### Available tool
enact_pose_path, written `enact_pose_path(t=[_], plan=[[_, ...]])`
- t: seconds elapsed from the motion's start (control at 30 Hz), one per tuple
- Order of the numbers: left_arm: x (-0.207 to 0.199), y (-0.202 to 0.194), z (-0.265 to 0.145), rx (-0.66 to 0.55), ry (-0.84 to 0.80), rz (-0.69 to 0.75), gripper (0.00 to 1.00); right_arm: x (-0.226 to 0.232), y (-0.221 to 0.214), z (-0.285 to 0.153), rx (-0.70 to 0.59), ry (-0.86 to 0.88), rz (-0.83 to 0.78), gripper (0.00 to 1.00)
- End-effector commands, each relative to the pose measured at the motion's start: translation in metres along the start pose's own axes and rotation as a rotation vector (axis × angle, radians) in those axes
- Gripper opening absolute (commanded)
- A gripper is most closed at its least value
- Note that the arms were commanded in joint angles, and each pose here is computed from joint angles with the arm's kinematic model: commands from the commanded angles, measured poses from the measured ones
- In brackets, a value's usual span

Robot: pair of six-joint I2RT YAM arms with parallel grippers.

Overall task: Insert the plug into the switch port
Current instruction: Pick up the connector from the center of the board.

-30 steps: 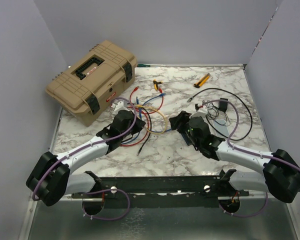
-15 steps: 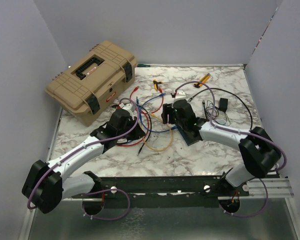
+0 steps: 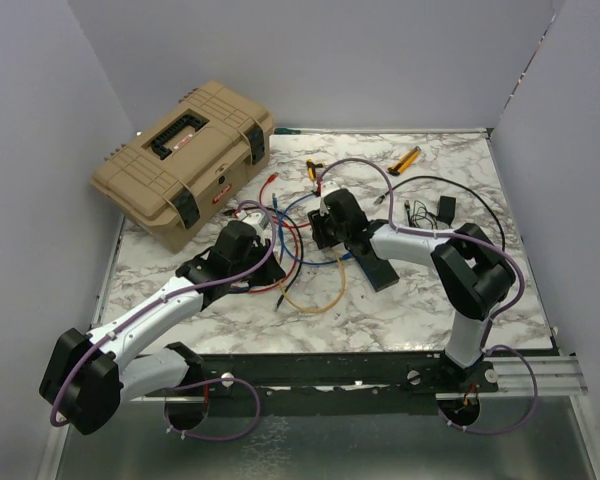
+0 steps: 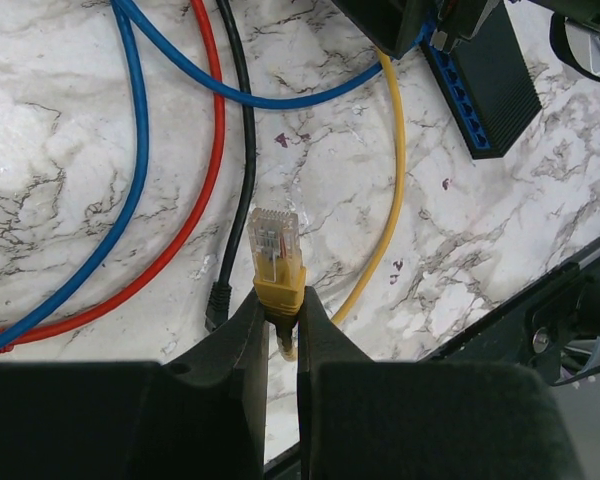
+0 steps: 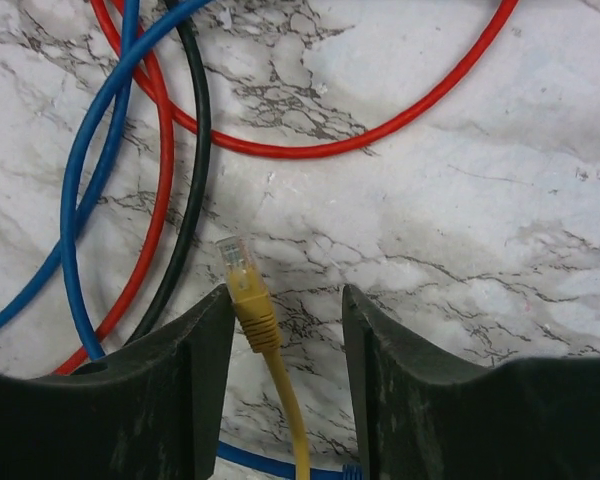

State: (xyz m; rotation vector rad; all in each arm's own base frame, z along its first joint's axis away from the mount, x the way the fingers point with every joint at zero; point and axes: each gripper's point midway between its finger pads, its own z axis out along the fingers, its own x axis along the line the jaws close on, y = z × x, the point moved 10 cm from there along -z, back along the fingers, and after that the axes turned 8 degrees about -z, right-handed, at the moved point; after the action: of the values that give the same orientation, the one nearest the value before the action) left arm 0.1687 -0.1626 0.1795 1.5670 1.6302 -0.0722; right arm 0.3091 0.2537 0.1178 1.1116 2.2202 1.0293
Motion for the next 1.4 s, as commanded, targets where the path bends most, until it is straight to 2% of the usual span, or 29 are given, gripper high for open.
enact_pose_path(t=[0.0, 0.1, 0.2, 0.3, 0.5, 0.83, 1.0, 1.1, 1.37], plan=[[0.006, -0.001, -0.004, -0.015, 0.026, 0.022, 0.03, -0.002, -0.013, 0.001, 0.059, 0.028, -0.012, 0.47], [0.008, 0.000, -0.004, -0.024, 0.044, 0.027, 0.03, 0.001, -0.019, 0.000, 0.074, 0.057, -0.002, 0.36], [0.012, 0.003, -0.003, -0.049, 0.084, 0.034, 0.03, 0.002, -0.024, -0.003, 0.093, 0.067, 0.013, 0.16], [0.017, 0.008, -0.002, -0.088, 0.166, 0.047, 0.07, 0.000, -0.022, -0.012, 0.098, 0.036, 0.050, 0.01], [0.024, 0.031, 0.000, -0.225, 0.373, 0.052, 0.29, -0.004, -0.012, -0.039, 0.193, -0.135, 0.251, 0.00], [-0.007, 0.064, 0.006, -0.364, 0.433, 0.114, 0.66, 0.002, -0.019, -0.071, 0.186, -0.184, 0.528, 0.01], [-0.048, 0.043, 0.024, -0.377, 0.325, 0.237, 0.74, 0.004, -0.018, -0.080, 0.151, -0.232, 0.660, 0.01], [-0.055, 0.024, 0.040, -0.367, 0.237, 0.269, 0.79, 0.005, -0.016, -0.085, 0.119, -0.240, 0.710, 0.01], [-0.070, -0.013, 0.075, -0.380, -0.015, 0.301, 0.78, 0.005, -0.022, -0.087, 0.117, -0.280, 0.790, 0.01]])
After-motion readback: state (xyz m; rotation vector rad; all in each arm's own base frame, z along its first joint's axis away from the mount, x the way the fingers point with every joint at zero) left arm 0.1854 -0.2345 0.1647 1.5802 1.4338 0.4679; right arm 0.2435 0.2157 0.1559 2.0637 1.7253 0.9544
